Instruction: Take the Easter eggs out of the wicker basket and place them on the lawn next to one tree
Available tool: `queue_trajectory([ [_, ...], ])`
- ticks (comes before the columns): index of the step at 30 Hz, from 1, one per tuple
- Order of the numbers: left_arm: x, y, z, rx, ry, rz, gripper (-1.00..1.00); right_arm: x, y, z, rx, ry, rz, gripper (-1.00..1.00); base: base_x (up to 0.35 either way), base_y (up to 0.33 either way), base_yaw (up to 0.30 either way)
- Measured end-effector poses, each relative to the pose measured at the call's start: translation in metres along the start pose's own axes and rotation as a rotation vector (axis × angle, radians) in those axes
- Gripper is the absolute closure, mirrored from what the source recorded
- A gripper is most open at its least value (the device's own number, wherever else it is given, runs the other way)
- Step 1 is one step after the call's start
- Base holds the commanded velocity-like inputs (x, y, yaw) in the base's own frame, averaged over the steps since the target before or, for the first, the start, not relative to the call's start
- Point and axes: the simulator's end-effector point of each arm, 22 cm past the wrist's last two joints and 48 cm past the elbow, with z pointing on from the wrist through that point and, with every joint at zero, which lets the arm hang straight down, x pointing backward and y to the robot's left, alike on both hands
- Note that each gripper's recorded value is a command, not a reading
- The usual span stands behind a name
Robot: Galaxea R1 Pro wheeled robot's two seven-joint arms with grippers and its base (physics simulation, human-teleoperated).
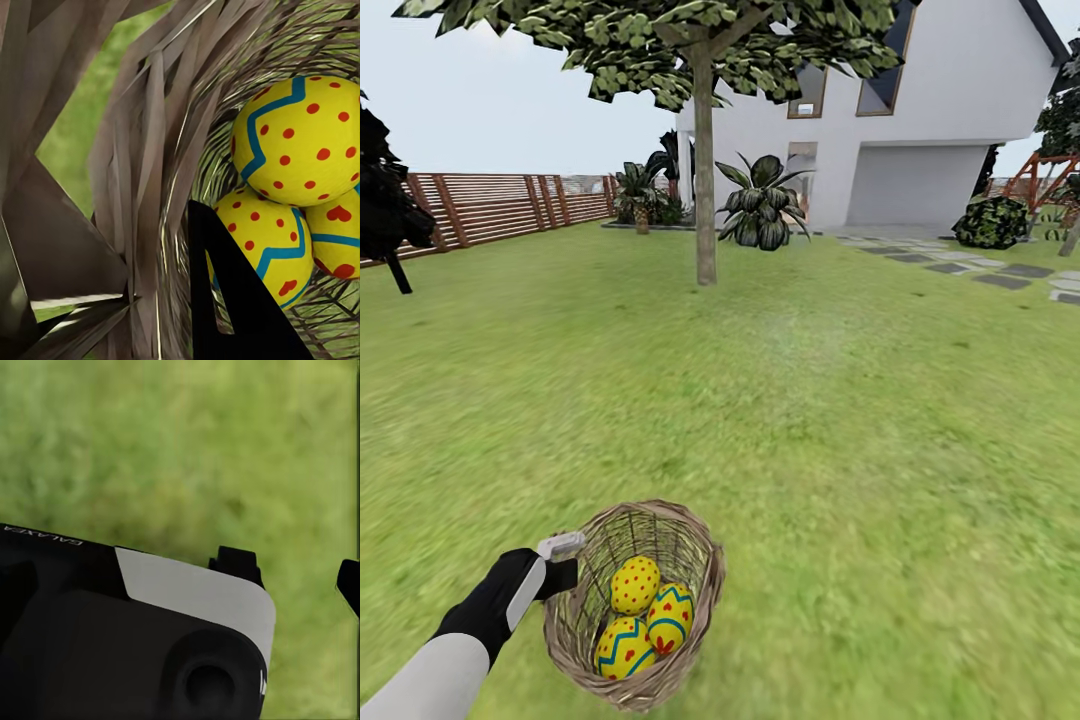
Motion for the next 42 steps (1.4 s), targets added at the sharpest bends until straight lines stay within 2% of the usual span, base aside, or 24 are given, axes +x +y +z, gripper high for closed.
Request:
queue_trajectory([
  [42,-0.0002,0.0007,0.0000,-0.001,0.000,-0.001,1.00,-0.0001,-0.0001,0.0000,0.001,0.000,0.000,-1.00,0.341,0.000,0.000],
])
